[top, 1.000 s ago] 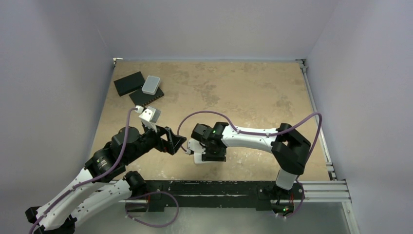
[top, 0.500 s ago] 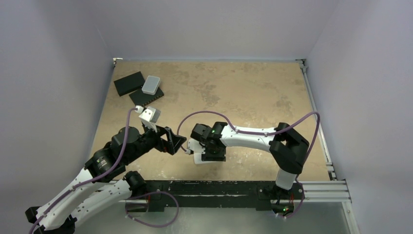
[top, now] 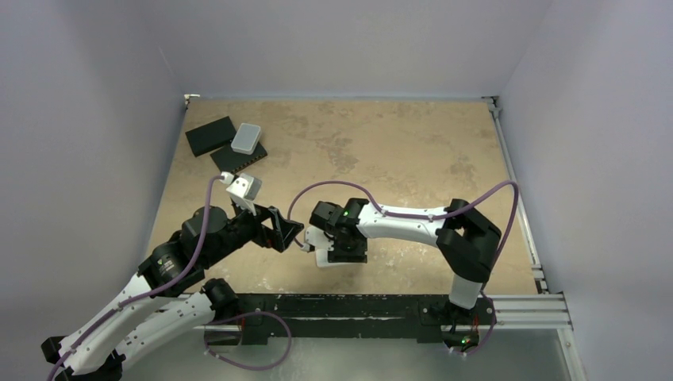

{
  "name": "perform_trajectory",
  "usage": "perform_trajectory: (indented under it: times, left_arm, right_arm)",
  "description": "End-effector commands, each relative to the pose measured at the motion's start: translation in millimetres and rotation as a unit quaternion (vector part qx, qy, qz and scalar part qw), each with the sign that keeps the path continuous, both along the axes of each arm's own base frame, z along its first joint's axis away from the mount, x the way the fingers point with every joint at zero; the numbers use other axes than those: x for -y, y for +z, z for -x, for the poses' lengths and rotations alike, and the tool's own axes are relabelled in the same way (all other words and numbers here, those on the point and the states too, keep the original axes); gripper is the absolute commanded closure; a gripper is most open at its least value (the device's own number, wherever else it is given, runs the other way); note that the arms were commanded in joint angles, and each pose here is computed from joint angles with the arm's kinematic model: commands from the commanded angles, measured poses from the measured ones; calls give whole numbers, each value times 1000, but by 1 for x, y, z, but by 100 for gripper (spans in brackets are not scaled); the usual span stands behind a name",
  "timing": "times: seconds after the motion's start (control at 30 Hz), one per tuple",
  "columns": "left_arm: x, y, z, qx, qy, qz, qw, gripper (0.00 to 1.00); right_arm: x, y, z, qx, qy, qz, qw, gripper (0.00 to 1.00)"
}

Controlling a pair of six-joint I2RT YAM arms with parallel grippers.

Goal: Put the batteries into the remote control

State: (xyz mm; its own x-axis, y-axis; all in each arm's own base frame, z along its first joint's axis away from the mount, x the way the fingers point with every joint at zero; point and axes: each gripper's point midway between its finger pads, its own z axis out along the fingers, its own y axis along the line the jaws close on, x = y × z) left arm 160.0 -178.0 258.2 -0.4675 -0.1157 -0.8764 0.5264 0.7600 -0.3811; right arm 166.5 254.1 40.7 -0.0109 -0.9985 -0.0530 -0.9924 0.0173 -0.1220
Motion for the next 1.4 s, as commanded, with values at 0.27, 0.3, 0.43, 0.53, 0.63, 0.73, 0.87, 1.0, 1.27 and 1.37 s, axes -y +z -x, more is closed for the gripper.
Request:
perform_trajectory:
  times: [0.27, 0.3, 0.43, 0.53, 0.63, 0.73, 0.87, 1.0, 1.27, 1.37]
  left_arm:
    - [2, 7, -2, 17, -4, 6, 1000, 1]
    - [2, 7, -2, 17, -4, 7, 1000, 1]
    - [2, 7, -2, 17, -4, 6, 1000, 1]
    - [2, 8, -2, 17, -5, 7, 1000, 1]
    - [2, 7, -2, 16, -5, 6, 1000, 1]
    - [2, 7, -3, 17, -5, 7, 1000, 1]
    - [2, 7, -2, 17, -5, 6, 1000, 1]
    - [2, 7, -2, 17, -5, 6, 1000, 1]
    - [2, 8, -2, 18, -6, 8, 1000, 1]
    - [2, 8, -2, 18, -6, 8, 1000, 1]
  right_arm:
    - [-6, 4, 9, -18, 27, -6, 999, 74]
    - [-5, 5, 9, -16, 29, -7, 999, 74]
    - [-5, 8, 11, -16, 33, -9, 999, 74]
    - [-6, 6, 13, -20, 36, -7, 999, 74]
    - [-8, 4, 13, -22, 34, -4, 999, 74]
    - [-10, 1, 13, -22, 27, -4, 999, 74]
    - [-16, 1, 11, -20, 16, -11, 1000, 73]
    - [-25, -1, 13, -27, -5, -28, 999, 73]
    - [-34, -2, 14, -28, -33, -55, 998, 73]
    - [-34, -3, 15, -29, -36, -53, 998, 70]
